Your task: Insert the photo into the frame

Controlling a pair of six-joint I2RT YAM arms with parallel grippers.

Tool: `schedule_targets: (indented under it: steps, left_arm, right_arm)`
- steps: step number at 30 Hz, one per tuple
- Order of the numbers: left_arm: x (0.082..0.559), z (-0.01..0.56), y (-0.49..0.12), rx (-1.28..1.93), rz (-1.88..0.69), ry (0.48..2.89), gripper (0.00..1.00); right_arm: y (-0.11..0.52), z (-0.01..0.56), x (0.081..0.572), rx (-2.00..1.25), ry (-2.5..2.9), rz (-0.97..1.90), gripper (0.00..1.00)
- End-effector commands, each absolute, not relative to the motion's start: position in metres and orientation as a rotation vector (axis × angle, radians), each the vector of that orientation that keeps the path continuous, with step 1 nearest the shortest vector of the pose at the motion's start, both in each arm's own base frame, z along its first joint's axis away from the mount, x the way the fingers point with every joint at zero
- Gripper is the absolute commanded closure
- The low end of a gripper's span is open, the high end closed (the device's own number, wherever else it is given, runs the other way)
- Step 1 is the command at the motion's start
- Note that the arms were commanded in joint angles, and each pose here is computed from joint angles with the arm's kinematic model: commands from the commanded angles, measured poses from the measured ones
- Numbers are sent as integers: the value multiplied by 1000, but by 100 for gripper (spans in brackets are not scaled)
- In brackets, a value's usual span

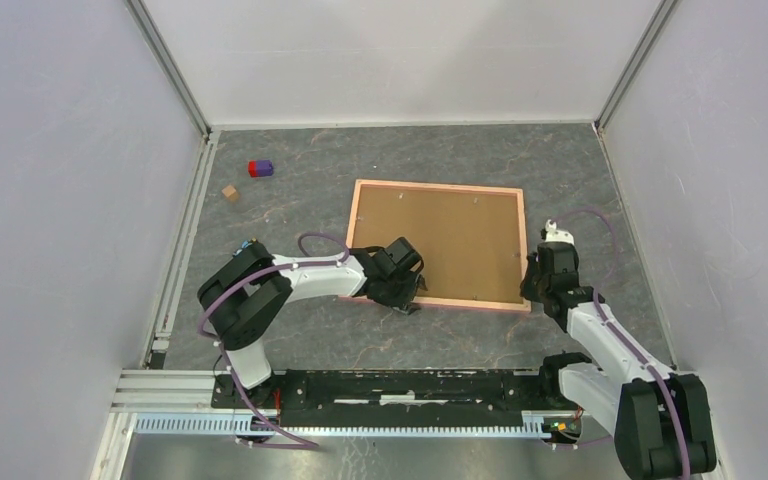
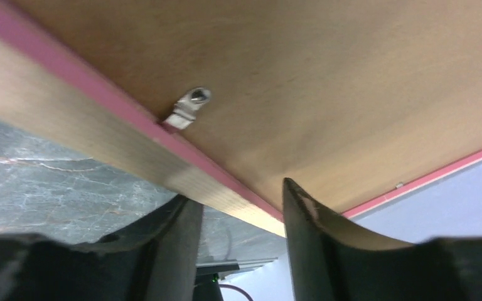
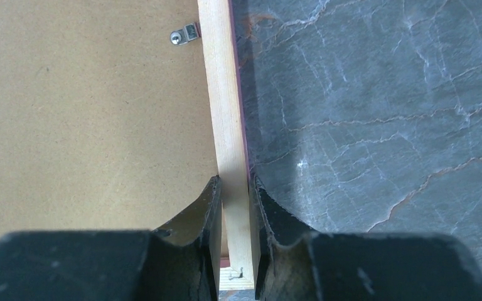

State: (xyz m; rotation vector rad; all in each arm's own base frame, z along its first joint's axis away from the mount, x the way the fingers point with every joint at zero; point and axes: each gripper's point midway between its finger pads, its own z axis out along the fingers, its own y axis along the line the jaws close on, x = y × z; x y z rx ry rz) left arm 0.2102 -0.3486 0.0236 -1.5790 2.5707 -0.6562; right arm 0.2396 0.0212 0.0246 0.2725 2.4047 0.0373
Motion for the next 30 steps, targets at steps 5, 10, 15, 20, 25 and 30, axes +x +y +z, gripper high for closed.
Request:
schedule_targets:
  steps: [5, 10, 15, 20, 25, 30]
  left_arm:
    - [227, 8, -341, -1664, -586, 2496, 64]
    - [239, 8, -305, -1365, -370, 2540, 82]
    - [228, -2, -262, -1014, -141, 2681, 95]
    - [232, 2, -256, -643, -211, 2845, 98]
    - [240, 15, -249, -253, -150, 2861, 98]
    - [243, 18, -245, 65, -148, 2864, 98]
  right_arm:
    - [18, 19, 221, 428, 2401, 53, 93]
    - [24, 36, 231, 379, 2322, 106, 76]
    - [12, 65, 248, 252, 2302, -8, 51]
    - [10, 85, 264, 177, 2315, -53, 46]
    - [6, 101, 277, 158, 2290, -94, 43]
    - [10, 98, 280, 127, 2318, -76, 42]
